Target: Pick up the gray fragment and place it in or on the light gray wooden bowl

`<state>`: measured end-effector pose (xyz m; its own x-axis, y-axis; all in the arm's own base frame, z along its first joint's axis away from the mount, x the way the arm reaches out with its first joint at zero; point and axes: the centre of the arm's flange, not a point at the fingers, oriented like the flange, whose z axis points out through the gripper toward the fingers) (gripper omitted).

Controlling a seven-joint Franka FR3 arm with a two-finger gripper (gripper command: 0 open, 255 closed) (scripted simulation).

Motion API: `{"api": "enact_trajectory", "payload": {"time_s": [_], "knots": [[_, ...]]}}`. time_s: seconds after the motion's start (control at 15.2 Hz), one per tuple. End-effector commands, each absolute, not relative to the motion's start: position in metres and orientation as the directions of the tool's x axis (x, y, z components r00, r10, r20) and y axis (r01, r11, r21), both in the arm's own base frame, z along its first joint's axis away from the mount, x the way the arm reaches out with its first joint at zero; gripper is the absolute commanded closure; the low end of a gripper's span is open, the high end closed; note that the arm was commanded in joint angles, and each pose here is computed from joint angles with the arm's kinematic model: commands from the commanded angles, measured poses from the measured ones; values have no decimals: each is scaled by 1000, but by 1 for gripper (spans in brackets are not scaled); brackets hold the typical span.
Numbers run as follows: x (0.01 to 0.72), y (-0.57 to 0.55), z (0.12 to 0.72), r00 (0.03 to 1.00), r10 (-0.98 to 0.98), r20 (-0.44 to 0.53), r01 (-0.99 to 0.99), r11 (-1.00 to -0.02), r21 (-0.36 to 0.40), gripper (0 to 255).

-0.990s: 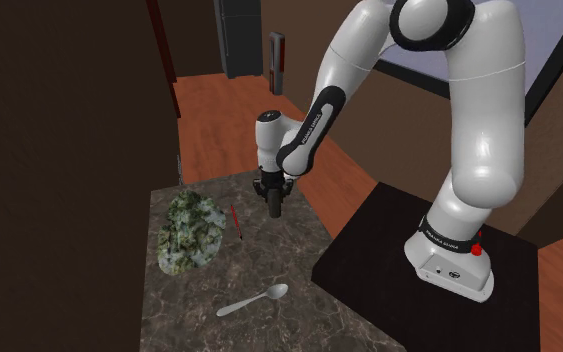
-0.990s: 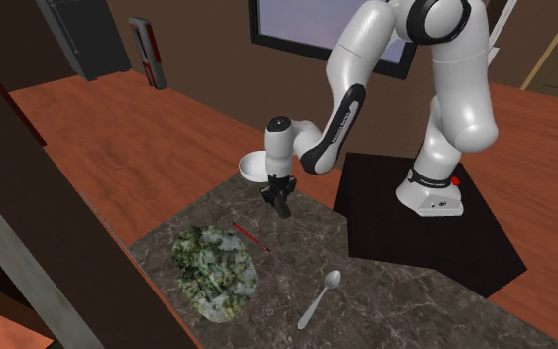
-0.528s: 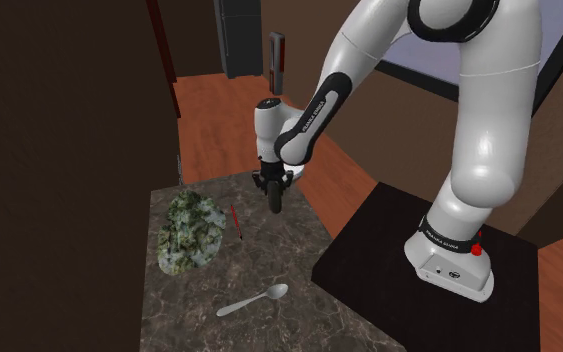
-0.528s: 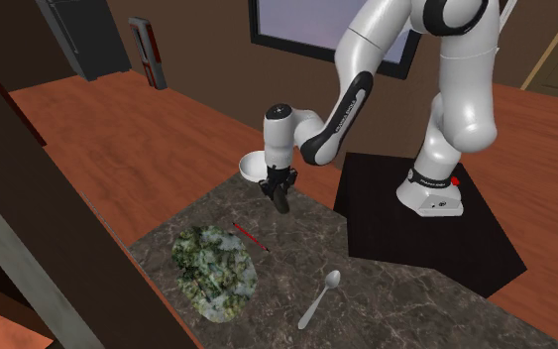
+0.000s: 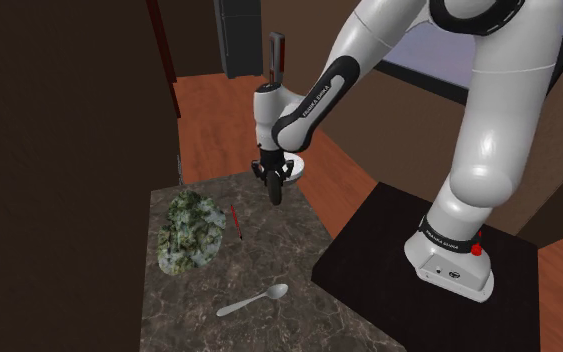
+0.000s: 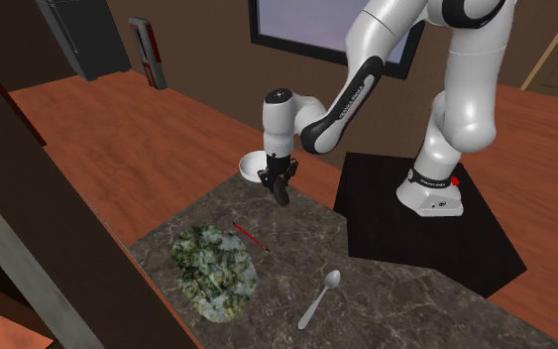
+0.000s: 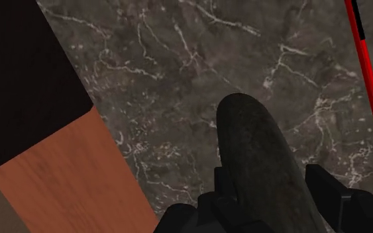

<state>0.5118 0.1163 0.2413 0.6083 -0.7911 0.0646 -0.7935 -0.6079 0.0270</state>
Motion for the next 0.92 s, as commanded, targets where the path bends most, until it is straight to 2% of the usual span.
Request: {"api": "enact_trajectory", "payload": {"time_s": [0.0,0.26,0.86], "knots": [[511,117,252,608,-791,64,-794,-608,27,255],[511,117,272,608,-791,64,-794,-608,27,255],[570,13,273,608,-791,64,-794,-608,27,255]]}}
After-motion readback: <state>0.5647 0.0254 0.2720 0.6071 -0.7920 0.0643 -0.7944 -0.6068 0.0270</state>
